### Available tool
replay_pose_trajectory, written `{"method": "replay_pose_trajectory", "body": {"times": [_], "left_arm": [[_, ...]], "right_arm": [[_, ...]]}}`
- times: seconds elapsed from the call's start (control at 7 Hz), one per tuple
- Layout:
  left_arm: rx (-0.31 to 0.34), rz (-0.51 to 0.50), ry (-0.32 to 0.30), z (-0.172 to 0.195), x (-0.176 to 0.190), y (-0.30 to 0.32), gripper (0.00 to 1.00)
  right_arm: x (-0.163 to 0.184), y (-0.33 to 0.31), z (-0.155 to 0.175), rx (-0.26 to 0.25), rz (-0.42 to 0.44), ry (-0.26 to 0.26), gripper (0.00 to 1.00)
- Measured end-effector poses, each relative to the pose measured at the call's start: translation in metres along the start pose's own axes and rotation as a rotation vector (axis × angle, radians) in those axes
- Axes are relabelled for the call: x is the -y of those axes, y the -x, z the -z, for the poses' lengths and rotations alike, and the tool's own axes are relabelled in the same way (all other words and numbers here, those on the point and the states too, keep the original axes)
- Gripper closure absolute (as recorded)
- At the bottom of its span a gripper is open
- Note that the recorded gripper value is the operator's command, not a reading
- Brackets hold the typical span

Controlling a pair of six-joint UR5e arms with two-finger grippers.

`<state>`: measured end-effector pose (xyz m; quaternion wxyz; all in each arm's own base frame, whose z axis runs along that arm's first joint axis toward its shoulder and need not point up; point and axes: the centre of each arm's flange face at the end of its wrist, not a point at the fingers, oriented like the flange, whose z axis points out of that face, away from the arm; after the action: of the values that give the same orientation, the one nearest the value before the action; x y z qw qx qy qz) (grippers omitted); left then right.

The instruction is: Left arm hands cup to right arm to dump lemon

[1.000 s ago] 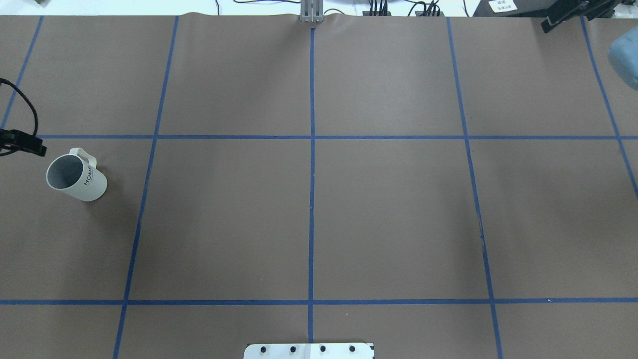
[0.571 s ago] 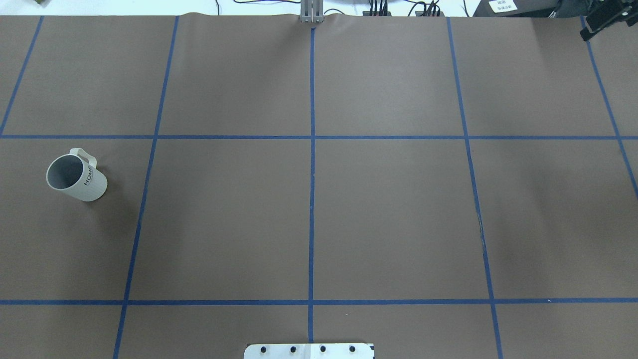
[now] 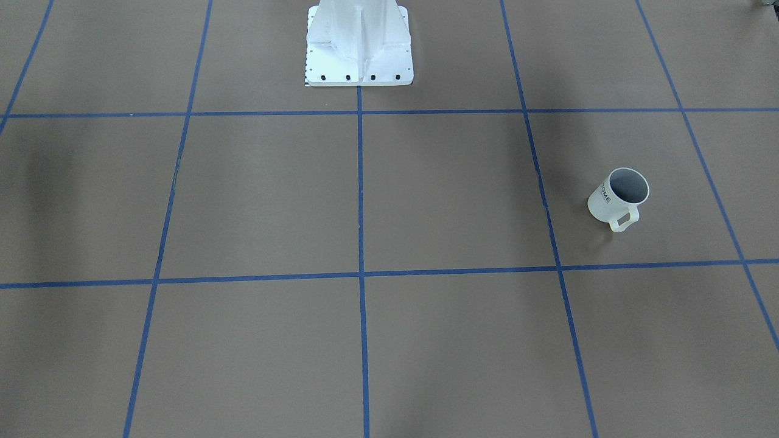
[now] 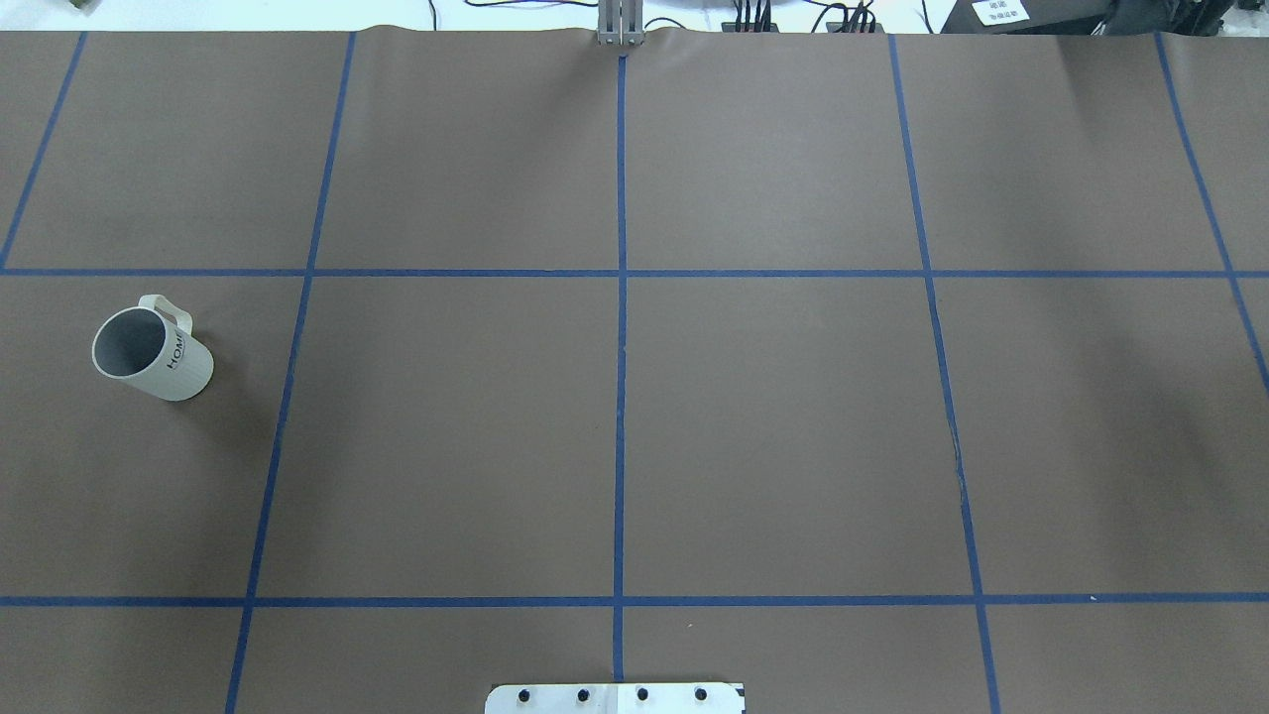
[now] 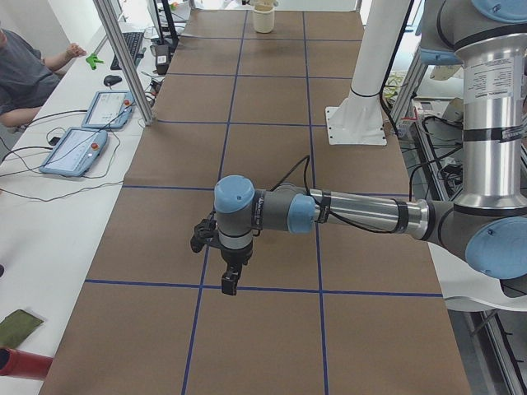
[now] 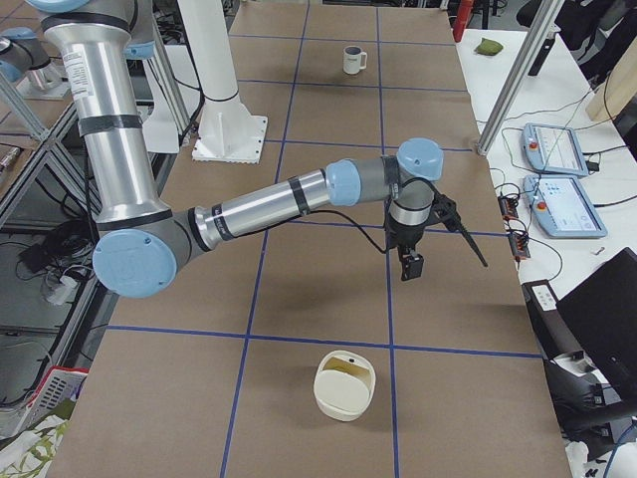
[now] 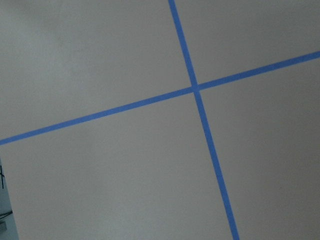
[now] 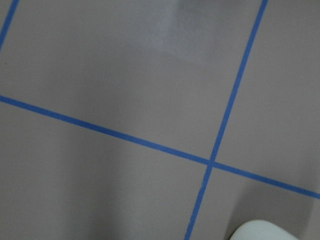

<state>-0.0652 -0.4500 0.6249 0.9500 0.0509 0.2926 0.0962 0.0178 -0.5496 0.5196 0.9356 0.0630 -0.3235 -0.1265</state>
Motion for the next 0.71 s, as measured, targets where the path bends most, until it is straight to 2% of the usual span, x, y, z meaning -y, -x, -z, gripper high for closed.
{"method": "replay_pose_trajectory", "body": {"times": [0.14,0.57,0.71], "left_arm": [[-0.010,0.007,0.000,-0.001,-0.003,0.002,0.00],[-0.147,0.054,-0.028,0.004,-0.003,-0.008,0.00],[-0.166,0.060,-0.030,0.004,-0.004,-0.010,0.00]], "right_arm": [[-0.020,-0.011,-0.016,0.001,-0.027,0.033,0.00],[-0.064,-0.028,-0.044,0.011,-0.076,0.090,0.00],[-0.075,-0.033,-0.050,0.011,-0.090,0.104,0.00]]}}
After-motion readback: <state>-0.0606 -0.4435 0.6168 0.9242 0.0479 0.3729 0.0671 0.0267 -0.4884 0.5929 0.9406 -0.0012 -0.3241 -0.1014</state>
